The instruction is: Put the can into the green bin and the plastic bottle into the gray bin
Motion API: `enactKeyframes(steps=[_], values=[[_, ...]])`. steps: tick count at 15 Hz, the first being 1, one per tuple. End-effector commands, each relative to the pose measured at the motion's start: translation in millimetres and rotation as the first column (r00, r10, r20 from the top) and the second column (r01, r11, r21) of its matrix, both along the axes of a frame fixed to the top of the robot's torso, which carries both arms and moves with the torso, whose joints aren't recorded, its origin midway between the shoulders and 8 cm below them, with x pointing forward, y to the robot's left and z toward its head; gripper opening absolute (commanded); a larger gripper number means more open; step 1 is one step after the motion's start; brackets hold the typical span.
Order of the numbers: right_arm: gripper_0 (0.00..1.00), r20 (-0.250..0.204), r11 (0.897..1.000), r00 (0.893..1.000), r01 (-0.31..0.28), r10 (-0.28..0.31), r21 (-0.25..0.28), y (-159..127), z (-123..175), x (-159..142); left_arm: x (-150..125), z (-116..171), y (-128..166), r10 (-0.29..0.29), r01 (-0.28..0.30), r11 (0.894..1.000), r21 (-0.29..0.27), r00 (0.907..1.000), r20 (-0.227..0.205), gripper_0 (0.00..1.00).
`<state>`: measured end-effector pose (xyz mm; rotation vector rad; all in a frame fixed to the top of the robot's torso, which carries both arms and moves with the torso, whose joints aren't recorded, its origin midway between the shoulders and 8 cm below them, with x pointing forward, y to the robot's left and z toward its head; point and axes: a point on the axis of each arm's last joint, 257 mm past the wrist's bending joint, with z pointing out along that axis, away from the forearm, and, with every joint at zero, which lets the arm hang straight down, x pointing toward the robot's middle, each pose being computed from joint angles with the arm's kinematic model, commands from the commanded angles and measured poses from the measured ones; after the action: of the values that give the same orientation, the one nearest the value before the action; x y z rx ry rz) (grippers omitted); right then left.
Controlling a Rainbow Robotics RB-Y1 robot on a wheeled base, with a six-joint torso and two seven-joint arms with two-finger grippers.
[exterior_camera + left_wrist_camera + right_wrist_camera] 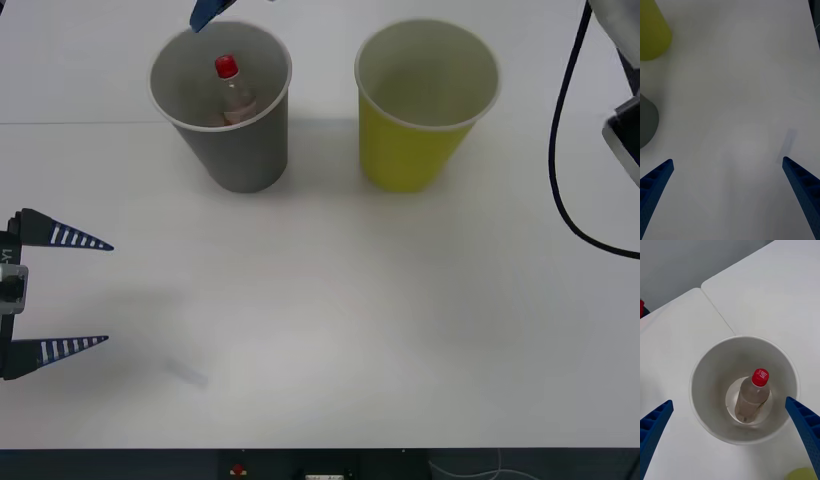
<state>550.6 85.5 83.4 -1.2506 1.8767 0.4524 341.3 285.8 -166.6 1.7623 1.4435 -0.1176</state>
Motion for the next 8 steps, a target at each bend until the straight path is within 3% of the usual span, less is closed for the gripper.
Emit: enactKeyframes(steps=[1, 3, 8], values=[[1.0, -0.011, 0.996, 0.997, -0.078, 0.079, 0.047, -41, 11, -16, 0, 0, 0, 0.0, 0.0, 1.0, 0.0, 1.0, 0.0, 1.0], [1.0, 0.013, 0.99, 0.993, -0.119, 0.118, 0.074, -66, 14, -29, 0, 0, 0, 0.0, 0.0, 1.0, 0.0, 1.0, 0.0, 1.0], [1.0, 0.063, 0.985, 0.988, -0.145, 0.139, 0.097, -126, -4, -60, 0, 0, 0, 0.0, 0.0, 1.0, 0.0, 1.0, 0.0, 1.0]])
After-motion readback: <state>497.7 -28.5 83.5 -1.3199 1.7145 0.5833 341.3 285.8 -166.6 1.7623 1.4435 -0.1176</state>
